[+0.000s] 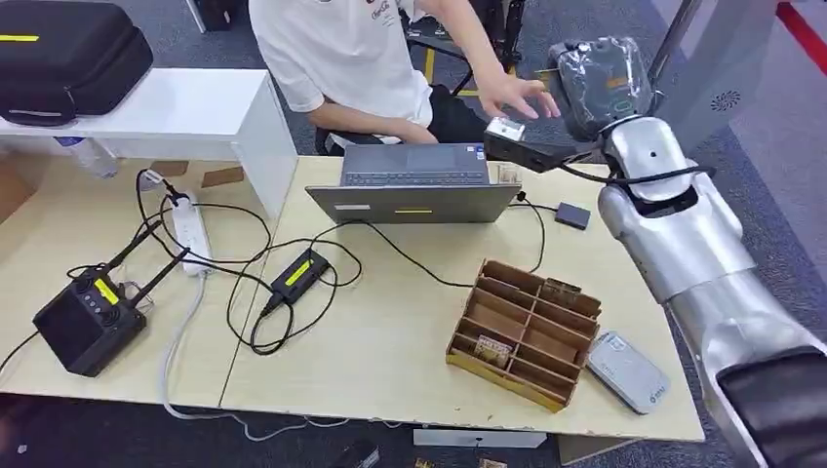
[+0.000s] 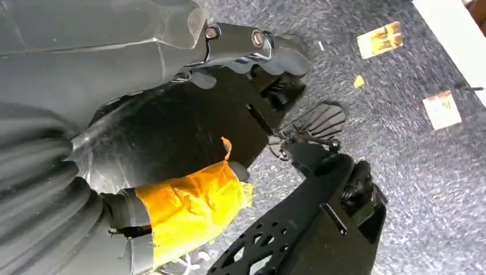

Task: Pass the card to the sensor for recognition and then transmit it.

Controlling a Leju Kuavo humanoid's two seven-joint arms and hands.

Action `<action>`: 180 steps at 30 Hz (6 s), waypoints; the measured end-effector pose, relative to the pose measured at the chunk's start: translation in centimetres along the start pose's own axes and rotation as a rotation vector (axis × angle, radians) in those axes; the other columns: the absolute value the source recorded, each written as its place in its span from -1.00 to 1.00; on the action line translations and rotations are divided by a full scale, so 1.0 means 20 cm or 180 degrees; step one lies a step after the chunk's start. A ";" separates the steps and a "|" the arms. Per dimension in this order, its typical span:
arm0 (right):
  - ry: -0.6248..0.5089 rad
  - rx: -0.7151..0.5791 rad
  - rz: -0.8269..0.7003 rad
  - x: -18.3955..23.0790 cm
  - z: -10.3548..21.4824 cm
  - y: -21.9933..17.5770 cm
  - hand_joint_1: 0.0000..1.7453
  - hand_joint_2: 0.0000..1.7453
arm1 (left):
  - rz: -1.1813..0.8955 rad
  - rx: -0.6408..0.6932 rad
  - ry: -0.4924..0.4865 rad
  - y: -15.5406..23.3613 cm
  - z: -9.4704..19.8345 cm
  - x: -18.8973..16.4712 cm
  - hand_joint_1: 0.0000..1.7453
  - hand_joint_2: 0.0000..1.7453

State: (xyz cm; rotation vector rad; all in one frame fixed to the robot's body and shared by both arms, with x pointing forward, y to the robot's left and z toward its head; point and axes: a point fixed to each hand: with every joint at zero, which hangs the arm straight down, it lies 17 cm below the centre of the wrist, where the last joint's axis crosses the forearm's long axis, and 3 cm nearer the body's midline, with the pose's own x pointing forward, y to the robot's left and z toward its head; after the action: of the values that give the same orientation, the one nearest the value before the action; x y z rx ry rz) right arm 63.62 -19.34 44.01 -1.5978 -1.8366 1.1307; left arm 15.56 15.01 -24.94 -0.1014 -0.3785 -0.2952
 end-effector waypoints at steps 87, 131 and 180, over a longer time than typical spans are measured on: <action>0.3989 0.2939 0.2184 -2.88 3.43 -0.41 -1.00 1.00 | 0.0445 0.0277 0.0109 0.12 0.02 -0.22 -1.00 1.00; 0.4568 0.4859 -0.0639 -0.19 4.63 1.08 -1.00 1.00 | 0.0534 0.0818 0.0346 0.24 0.02 -0.27 -1.00 1.00; 0.4512 0.5611 -0.1212 0.44 4.64 1.11 -1.00 1.00 | 0.1733 0.1149 0.1165 0.19 0.09 -0.54 -1.00 1.00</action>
State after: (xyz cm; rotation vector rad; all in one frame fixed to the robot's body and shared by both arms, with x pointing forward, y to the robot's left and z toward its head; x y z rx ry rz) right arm 2.42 -37.53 -27.55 -0.4288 0.1088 0.5612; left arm 6.48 21.83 -27.47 0.2022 -0.0271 0.2936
